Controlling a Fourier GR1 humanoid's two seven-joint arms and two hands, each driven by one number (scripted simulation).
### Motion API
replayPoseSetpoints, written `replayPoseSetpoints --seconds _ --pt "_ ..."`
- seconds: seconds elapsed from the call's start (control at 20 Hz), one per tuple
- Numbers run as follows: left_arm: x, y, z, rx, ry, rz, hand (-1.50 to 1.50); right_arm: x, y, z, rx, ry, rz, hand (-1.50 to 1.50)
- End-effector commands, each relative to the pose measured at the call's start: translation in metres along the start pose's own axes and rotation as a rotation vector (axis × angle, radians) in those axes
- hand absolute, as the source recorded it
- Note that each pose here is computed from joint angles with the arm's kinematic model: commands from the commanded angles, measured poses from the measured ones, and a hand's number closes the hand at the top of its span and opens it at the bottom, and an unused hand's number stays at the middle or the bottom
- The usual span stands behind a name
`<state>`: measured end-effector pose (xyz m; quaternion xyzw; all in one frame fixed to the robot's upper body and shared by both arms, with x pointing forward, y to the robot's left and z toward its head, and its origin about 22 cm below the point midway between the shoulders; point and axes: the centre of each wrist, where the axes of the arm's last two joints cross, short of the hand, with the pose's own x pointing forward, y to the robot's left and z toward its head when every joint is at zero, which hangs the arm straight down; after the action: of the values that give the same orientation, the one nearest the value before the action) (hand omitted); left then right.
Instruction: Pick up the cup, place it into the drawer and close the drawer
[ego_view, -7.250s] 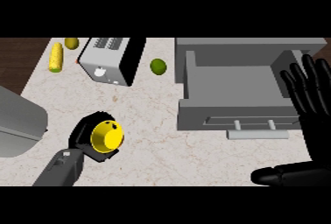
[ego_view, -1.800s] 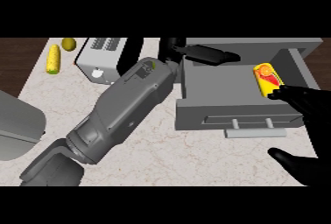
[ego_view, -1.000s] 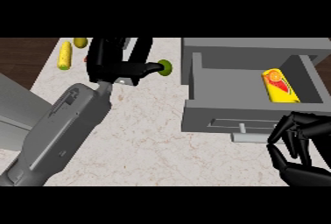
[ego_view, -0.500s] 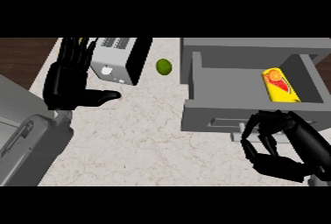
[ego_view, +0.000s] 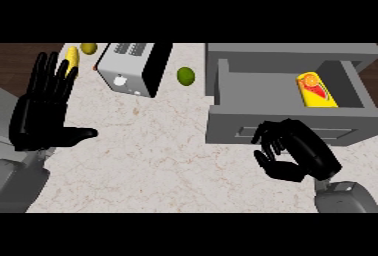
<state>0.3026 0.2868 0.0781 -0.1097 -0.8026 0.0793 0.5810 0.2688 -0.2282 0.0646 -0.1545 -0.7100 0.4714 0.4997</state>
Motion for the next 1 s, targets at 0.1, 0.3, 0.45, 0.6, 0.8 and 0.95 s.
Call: replayPoseSetpoints --seconds 0.1,0.3,0.45,0.6,0.8,0.95 --pt "-0.011 0.036 0.021 0.025 0.005 -0.017 -1.5 -0.028 0.037 -0.02 0.065 0.057 0.067 -1.5" --pt "0.002 0.034 0.043 -0.009 -0.002 -0.009 -1.5 -0.048 0.055 -0.031 0.108 0.087 0.133 -1.5" --pt "-0.013 0.063 0.044 0.012 -0.008 0.025 -1.5 -0.065 0.045 -0.049 0.113 0.106 0.108 -1.5" --pt "0.002 0.065 0.055 0.003 -0.012 0.023 -1.5 -0.058 0.081 -0.073 0.142 0.115 0.102 -1.5" --pt "0.004 0.045 0.045 -0.011 -0.002 0.018 -1.5 -0.086 0.048 -0.088 0.12 0.118 0.051 -1.5" --pt "-0.002 0.063 0.05 -0.029 0.001 0.022 -1.5 -0.106 0.025 -0.094 0.108 0.124 0.009 -1.5"
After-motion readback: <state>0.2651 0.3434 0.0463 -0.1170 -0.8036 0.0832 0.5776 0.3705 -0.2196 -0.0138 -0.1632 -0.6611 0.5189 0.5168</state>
